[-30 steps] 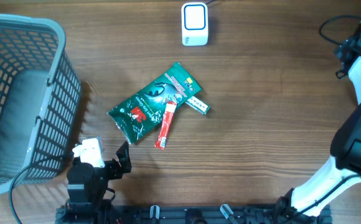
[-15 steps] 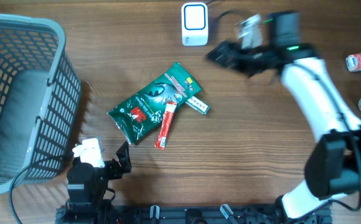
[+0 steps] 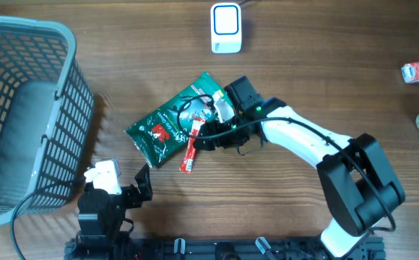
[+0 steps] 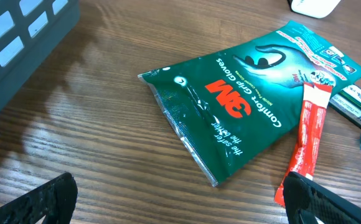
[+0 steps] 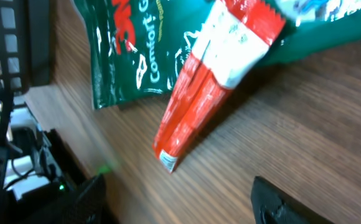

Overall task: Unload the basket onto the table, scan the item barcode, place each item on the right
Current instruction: 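Reach the right gripper to the red sachets and grasp them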

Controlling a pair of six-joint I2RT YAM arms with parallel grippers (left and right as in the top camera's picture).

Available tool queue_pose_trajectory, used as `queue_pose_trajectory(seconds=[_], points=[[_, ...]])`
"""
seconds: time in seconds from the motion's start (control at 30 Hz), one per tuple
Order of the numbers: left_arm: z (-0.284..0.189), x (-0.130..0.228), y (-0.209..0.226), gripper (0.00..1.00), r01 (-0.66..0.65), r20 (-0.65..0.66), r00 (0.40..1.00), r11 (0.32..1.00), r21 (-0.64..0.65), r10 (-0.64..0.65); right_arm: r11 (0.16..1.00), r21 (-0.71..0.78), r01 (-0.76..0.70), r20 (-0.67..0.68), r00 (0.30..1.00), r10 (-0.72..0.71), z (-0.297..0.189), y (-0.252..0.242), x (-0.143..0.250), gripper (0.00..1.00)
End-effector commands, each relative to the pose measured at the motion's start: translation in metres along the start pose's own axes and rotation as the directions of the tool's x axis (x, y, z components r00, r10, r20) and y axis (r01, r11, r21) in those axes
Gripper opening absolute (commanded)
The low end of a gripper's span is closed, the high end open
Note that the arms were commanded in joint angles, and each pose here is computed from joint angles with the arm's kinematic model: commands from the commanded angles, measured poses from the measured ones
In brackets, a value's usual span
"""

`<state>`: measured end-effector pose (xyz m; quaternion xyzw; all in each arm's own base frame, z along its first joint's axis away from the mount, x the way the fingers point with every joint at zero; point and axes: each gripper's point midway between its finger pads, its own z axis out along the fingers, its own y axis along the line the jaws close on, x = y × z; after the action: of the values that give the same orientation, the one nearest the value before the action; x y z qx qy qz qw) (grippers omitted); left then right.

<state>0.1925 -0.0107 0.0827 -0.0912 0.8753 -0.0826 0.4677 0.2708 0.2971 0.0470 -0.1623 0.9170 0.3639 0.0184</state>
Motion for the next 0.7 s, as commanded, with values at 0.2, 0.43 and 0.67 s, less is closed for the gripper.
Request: queue_pose_trajectory(seconds=[0.2,0.43,0.67], points=[[0.000,-0.001,0.000,1.00,-0.010,0.008,1.000,1.000,0.002,0.010,0.982,-0.166,-0.088,-0.054,0.995,0.080,0.039,-0.009,-0.003,0.67],[0.000,-0.001,0.000,1.00,-0.010,0.008,1.000,1.000,0.002,0.010,0.979,-0.172,-0.107,-0.040,0.994,0.102,0.042,-0.011,-0.008,0.57],[0.000,-0.001,0.000,1.00,-0.010,0.008,1.000,1.000,0.002,0.010,0.977,-0.186,-0.100,-0.014,0.995,0.099,0.042,-0.008,-0.016,0.49]])
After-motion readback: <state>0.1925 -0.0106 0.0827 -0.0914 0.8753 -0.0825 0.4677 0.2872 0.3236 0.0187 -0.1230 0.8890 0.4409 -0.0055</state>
